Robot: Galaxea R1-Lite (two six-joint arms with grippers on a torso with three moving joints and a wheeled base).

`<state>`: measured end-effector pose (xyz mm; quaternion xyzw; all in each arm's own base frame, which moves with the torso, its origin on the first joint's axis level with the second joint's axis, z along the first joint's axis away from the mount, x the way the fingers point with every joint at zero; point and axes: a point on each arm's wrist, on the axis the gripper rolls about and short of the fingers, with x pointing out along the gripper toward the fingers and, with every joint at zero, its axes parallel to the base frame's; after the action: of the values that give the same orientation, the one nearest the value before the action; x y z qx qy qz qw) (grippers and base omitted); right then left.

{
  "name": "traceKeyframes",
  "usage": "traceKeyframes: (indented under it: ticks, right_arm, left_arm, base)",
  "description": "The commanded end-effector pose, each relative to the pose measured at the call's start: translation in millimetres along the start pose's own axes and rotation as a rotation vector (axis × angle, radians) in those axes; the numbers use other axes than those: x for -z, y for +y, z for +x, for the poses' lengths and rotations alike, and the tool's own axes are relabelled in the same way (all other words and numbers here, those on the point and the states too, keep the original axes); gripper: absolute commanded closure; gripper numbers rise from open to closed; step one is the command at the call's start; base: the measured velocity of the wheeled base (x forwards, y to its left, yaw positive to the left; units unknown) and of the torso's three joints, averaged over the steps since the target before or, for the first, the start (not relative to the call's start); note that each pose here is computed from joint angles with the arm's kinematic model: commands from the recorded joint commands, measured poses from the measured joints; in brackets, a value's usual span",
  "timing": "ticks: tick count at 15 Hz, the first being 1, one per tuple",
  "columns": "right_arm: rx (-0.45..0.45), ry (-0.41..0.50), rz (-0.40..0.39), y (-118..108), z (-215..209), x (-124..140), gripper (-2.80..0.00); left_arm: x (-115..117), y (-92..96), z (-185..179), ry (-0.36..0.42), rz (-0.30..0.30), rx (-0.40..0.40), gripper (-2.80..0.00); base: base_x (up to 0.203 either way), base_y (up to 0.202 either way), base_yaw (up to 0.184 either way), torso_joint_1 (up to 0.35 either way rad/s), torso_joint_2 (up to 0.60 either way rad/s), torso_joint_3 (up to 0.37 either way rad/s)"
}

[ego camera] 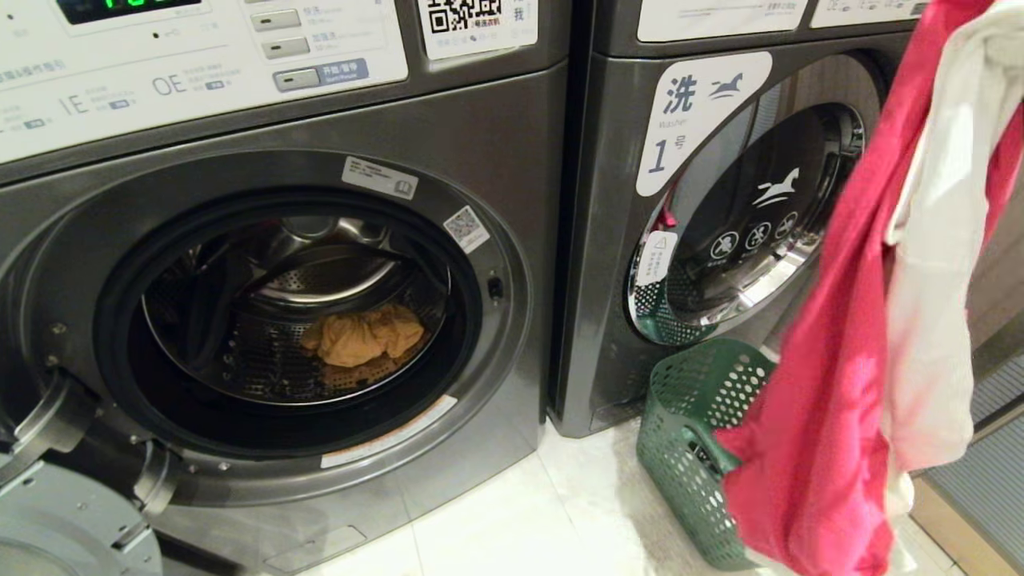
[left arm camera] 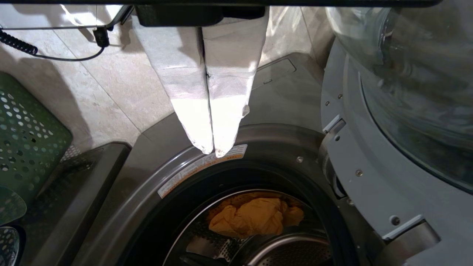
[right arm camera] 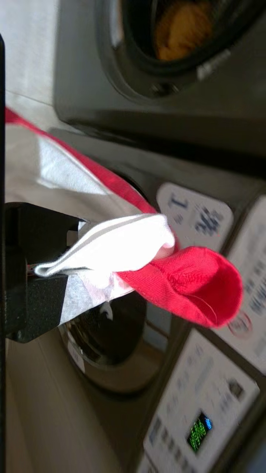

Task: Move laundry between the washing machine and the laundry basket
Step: Pick a cloth and place it into the basket

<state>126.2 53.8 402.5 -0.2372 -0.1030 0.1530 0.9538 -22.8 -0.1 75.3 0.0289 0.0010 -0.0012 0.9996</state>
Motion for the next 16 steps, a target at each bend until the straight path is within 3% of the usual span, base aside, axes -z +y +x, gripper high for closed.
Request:
traceKeyframes:
  ticks: [1, 8, 14, 16]
  right_arm:
    - [0.053, -0.035, 0.001, -10, 1, -15, 0.00]
    - [0.293, 0.084, 0.002, -47, -7, -56, 0.00]
    - [0.449, 0.213, -0.020, -66, 4, -40, 0.00]
    - [0.500, 0.262, 0.015, -72, 15, -30, 0.00]
  left_arm:
    - [0, 0.0, 0, -0.001, 0.000, -0.001, 0.00]
    - [0, 0.0, 0, -0.001, 0.000, -0.001, 0.00]
    - [0, 0.0, 0, -0.001, 0.000, -0.001, 0.00]
    - [0, 0.0, 0, -0.001, 0.000, -0.001, 0.00]
  base:
    - [0.000, 0.000, 0.000, 0.000, 0.00, 0.000]
    - [0.000, 0.000, 0.000, 0.000, 0.00, 0.000]
    - [0.000, 0.000, 0.000, 0.000, 0.00, 0.000]
    - [0.000, 0.000, 0.000, 0.000, 0.00, 0.000]
